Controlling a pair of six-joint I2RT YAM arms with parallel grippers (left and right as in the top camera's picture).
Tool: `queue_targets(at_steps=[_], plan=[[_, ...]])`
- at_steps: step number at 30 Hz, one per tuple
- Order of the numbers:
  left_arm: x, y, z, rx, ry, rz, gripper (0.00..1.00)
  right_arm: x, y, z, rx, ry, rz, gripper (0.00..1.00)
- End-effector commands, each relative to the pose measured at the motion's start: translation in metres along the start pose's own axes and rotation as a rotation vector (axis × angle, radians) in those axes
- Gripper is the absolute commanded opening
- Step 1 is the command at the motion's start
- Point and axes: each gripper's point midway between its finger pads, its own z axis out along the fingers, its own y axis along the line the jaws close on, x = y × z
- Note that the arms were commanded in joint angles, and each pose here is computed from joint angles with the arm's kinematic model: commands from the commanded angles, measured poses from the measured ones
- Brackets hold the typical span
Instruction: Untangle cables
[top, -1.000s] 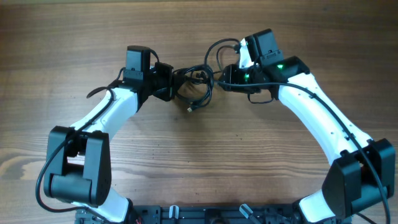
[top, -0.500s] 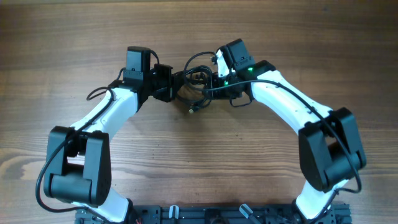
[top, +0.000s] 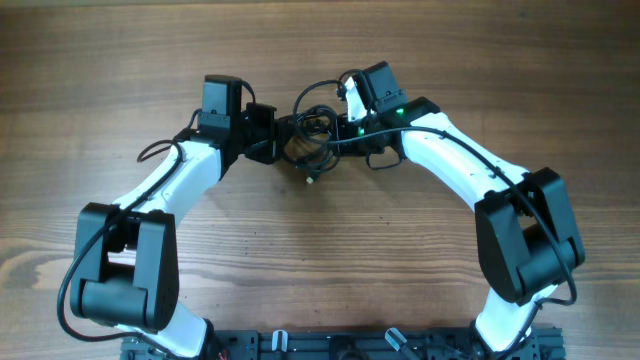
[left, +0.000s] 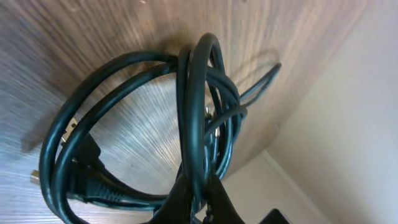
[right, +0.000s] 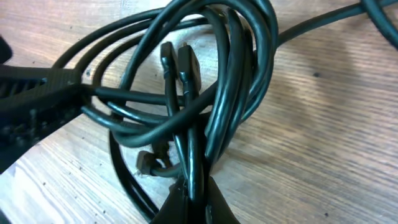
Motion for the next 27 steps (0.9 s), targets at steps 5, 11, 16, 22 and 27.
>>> queue_targets(at_steps=[5, 11, 16, 22, 27], plan=[[-0.029, 0.018, -0.004, -0.071, -0.184, -0.038, 0.04, -0.012, 0.035, -0.069, -0.063, -0.099, -0.078, 0.04], [-0.035, 0.029, -0.006, -0.114, -0.22, -0.054, 0.04, -0.034, 0.062, -0.175, -0.118, -0.352, -0.135, 0.04], [-0.035, 0.029, -0.007, -0.114, -0.223, -0.053, 0.04, -0.039, 0.063, -0.242, -0.132, -0.515, -0.108, 0.04], [-0.023, 0.008, -0.003, -0.046, -0.143, 0.168, 0.04, -0.019, 0.05, -0.238, -0.101, -0.438, -0.054, 0.04], [0.032, -0.039, -0.006, 0.18, 0.124, 0.531, 0.04, -0.006, 0.037, -0.218, -0.067, -0.338, -0.003, 0.04]])
